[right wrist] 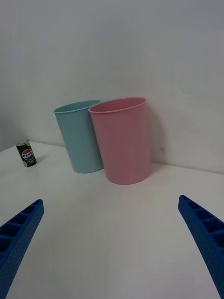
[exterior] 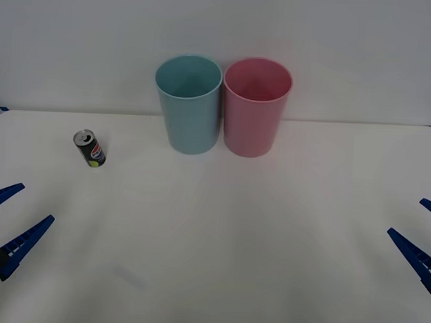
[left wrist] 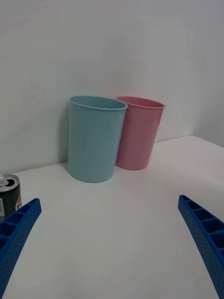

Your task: Grasp the object on the table and drop it into the matching bin: aluminum can to the light blue bin, PET bottle to the pink bin.

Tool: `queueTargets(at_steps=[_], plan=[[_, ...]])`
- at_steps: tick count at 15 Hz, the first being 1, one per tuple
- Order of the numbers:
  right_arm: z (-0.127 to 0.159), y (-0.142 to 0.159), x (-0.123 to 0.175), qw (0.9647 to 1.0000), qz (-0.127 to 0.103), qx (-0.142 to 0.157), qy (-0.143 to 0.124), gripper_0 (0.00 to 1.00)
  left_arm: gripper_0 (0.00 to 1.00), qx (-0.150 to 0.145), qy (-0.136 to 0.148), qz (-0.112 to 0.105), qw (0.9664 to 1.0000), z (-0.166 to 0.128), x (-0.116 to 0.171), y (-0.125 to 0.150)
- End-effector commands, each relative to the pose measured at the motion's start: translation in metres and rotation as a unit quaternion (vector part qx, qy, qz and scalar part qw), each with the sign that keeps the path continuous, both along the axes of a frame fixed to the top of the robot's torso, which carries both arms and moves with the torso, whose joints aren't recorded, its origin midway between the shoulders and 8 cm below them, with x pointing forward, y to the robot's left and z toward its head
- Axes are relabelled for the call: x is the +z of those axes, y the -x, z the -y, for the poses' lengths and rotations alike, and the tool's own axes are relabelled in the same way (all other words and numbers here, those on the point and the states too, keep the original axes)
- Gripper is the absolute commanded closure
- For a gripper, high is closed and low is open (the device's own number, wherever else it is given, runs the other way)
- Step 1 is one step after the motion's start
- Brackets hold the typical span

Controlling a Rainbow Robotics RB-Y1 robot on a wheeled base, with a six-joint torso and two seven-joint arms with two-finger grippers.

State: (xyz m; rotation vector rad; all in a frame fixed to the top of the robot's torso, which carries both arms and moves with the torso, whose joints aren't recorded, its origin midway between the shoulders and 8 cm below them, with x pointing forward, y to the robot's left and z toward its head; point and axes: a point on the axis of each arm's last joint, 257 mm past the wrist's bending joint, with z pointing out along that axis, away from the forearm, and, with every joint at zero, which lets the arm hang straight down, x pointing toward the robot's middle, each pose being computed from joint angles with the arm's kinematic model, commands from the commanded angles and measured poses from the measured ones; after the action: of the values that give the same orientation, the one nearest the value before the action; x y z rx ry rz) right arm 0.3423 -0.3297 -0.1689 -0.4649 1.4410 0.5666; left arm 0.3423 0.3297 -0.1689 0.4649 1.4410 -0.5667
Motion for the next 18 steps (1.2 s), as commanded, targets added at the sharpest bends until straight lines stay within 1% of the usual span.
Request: queueTargets(at_steps=[1,2,4,8,9,12,15,18], plan=[[0.000,0.000,0.000,1.0000,0.000,0.000,0.000,0.00,0.00,0.000,0.000,0.000,1.0000,0.000,0.000,0.000],[0.000,0.000,0.000,1.0000,0.000,0.000,0.000,0.00,0.00,0.011,0.016,-0.003,0.9998,-0.003,-0.004,-0.001],[0.000,0.000,0.000,1.0000,0.000,0.000,0.000,0.00,0.00,0.012,0.024,0.005,0.9996,-0.003,0.002,-0.002],[0.000,0.000,0.000,1.0000,0.000,0.000,0.000,0.00,0.00,0.022,0.024,0.004,0.9995,-0.008,0.001,-0.006],[0.000,0.000,0.000,1.0000,0.000,0.000,0.000,0.00,0.00,0.026,0.018,0.001,0.9995,-0.009,-0.002,-0.006],[0.000,0.000,0.000,1.0000,0.000,0.000,0.000,0.00,0.00,0.046,0.019,-0.012,0.9987,-0.017,-0.011,-0.007],[0.000,0.000,0.000,1.0000,0.000,0.000,0.000,0.00,0.00,0.083,0.018,-0.026,0.9961,-0.028,-0.024,-0.014],[0.000,0.000,0.000,1.0000,0.000,0.000,0.000,0.00,0.00,0.117,0.016,-0.041,0.9921,-0.036,-0.040,-0.021]])
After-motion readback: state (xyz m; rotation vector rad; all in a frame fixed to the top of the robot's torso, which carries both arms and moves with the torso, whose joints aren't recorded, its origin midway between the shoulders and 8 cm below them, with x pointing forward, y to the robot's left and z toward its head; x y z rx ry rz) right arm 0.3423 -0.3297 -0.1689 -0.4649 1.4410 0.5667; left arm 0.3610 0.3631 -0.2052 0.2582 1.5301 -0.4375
